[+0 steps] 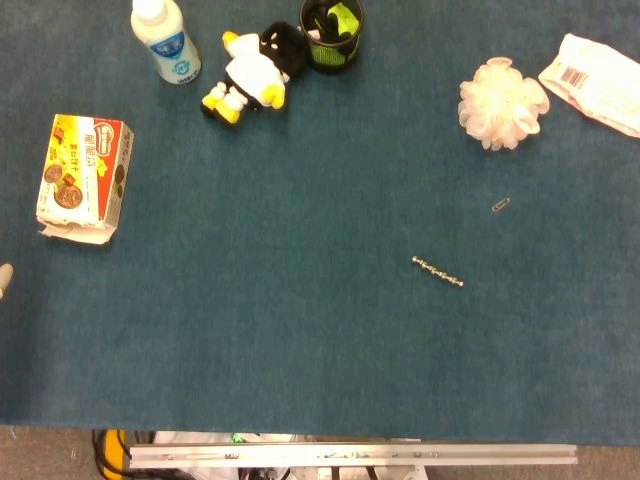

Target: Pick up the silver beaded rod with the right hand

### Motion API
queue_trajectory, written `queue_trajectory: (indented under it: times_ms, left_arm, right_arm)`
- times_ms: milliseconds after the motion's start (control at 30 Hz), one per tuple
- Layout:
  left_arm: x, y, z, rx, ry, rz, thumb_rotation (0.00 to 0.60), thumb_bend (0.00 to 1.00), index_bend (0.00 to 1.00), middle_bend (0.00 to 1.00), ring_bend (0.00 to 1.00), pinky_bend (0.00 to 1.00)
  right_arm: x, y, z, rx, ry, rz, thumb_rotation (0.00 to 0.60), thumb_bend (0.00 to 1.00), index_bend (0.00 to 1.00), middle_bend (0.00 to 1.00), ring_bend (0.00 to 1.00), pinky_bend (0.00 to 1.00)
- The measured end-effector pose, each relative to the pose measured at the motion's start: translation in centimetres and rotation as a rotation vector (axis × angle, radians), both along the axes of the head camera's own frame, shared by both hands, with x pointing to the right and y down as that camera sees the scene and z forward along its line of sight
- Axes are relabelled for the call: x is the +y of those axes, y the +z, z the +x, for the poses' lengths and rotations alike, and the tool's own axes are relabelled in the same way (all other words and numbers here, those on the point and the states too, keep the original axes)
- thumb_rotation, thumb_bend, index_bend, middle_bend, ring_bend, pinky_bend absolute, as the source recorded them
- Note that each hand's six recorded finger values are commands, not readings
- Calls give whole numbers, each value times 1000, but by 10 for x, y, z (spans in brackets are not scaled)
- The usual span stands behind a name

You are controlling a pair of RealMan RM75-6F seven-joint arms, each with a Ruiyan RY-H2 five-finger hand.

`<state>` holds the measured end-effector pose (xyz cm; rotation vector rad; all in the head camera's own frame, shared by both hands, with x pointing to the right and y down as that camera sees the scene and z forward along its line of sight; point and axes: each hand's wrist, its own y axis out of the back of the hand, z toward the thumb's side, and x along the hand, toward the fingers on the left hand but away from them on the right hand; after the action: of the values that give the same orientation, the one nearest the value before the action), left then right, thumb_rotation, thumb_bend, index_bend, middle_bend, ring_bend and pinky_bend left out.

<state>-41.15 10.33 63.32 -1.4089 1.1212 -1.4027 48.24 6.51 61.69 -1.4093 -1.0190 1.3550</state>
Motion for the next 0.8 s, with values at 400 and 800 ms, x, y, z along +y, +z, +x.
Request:
queue_trajectory:
  times_ms: [400, 800]
  left_arm:
    - [4, 0, -1, 8, 3, 3, 600, 213, 0, 23, 25, 6]
    - [7, -2, -4, 11, 7, 6, 600, 213, 0, 23, 24, 6]
  right_arm:
    - [-5, -1, -20, -32, -78, -6, 600, 199, 247, 385, 332, 385]
    - [-23, 22, -91, -37, -343, -116, 600, 195, 439, 681, 749, 855]
